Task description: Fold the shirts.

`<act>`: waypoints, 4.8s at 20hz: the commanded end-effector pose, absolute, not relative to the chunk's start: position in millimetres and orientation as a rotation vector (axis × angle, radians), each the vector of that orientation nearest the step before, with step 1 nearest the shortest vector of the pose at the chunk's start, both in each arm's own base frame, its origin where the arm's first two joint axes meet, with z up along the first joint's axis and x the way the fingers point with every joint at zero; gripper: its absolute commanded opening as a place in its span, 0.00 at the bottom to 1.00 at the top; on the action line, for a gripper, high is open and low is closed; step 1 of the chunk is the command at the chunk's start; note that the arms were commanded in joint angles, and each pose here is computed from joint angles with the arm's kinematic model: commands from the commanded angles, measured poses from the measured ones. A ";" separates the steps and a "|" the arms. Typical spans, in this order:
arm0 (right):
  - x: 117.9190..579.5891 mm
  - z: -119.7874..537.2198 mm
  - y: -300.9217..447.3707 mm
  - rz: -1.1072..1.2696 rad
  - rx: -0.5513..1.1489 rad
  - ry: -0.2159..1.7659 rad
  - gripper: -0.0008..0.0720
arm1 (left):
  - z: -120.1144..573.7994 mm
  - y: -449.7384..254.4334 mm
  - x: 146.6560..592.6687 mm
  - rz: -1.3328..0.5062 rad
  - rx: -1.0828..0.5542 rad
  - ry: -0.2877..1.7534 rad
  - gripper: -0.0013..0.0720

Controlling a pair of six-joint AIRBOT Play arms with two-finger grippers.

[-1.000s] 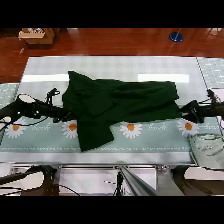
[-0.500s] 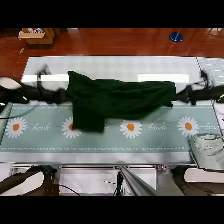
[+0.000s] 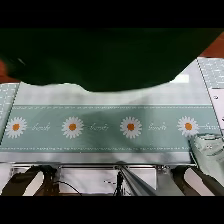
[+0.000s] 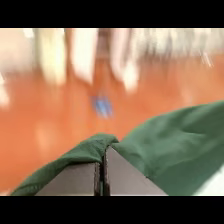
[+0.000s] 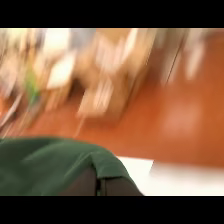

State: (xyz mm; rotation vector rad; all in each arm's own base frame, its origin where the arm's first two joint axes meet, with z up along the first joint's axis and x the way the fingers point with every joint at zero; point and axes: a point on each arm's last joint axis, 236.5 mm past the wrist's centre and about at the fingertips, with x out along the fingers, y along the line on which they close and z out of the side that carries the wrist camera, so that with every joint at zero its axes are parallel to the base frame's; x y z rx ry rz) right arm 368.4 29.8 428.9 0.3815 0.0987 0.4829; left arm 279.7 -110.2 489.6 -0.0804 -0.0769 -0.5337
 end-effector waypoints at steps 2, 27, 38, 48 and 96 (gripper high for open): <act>253.5 560.9 33.3 0.234 0.153 -0.261 0.04 | 581.4 -98.5 169.7 -0.419 0.022 -0.376 0.05; 287.7 245.6 -16.7 0.109 0.209 1.048 0.04 | 270.1 -68.4 270.0 -0.341 -0.160 0.893 0.05; 484.1 59.9 -41.8 0.098 0.343 1.147 0.04 | 83.3 -79.1 460.5 -0.430 -0.403 1.110 0.05; 592.7 34.8 -48.4 0.039 0.249 0.804 0.04 | 44.2 -76.0 576.4 -0.310 -0.248 0.756 0.05; 314.7 -3.4 -80.2 0.102 0.650 1.275 0.68 | -68.3 -53.5 170.3 -0.413 -0.733 1.628 0.87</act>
